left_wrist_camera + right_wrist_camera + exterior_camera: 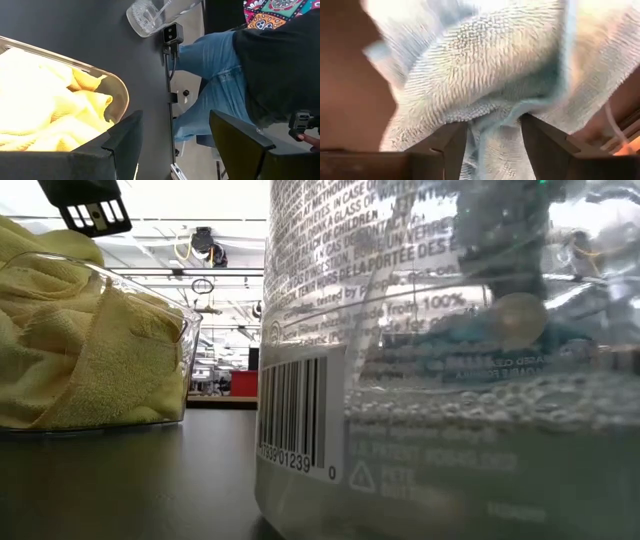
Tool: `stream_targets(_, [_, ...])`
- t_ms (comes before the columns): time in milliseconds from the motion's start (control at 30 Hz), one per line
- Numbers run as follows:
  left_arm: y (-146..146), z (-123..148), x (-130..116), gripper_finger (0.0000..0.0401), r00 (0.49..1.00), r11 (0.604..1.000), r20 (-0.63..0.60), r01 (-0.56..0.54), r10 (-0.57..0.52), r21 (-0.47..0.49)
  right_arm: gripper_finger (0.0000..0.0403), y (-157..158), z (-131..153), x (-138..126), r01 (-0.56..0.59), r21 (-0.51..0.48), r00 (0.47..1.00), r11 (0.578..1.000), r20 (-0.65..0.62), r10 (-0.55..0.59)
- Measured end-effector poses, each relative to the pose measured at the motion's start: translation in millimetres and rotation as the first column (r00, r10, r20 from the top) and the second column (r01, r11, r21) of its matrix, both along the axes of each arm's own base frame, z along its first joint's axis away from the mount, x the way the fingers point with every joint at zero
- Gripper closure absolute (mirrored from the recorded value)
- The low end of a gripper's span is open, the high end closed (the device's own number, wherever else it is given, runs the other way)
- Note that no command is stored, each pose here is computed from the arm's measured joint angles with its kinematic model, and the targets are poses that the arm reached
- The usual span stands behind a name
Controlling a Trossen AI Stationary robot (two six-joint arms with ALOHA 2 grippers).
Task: Sort microfiber towel by color & place in baskets
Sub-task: Put the blue microfiber towel into the top transparent bin
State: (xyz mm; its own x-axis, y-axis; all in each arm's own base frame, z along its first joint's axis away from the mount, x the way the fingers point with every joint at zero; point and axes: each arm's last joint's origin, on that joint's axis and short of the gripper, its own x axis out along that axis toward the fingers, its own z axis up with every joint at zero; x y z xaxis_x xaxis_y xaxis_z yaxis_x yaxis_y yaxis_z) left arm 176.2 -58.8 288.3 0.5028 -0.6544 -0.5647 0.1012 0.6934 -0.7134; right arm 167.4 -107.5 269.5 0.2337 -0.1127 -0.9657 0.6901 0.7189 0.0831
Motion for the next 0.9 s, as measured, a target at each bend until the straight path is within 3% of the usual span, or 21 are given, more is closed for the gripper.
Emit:
stream_targets(467, [0, 0, -1, 0.0167, 1.0, 1.0, -0.01, 0.005, -0.005, 0.0, 0.0211, -1, 79, 4, -0.016, -0.106, 0.982, 0.994, 0.188, 0.036])
stream_targets(900, [1, -4, -4, 0.0167, 0.998, 1.0, -0.062, 0.009, -0.008, 0.013, 0.0223, 4, 69, 4, -0.074, -0.063, 0.992, 0.995, 0.097, 0.08])
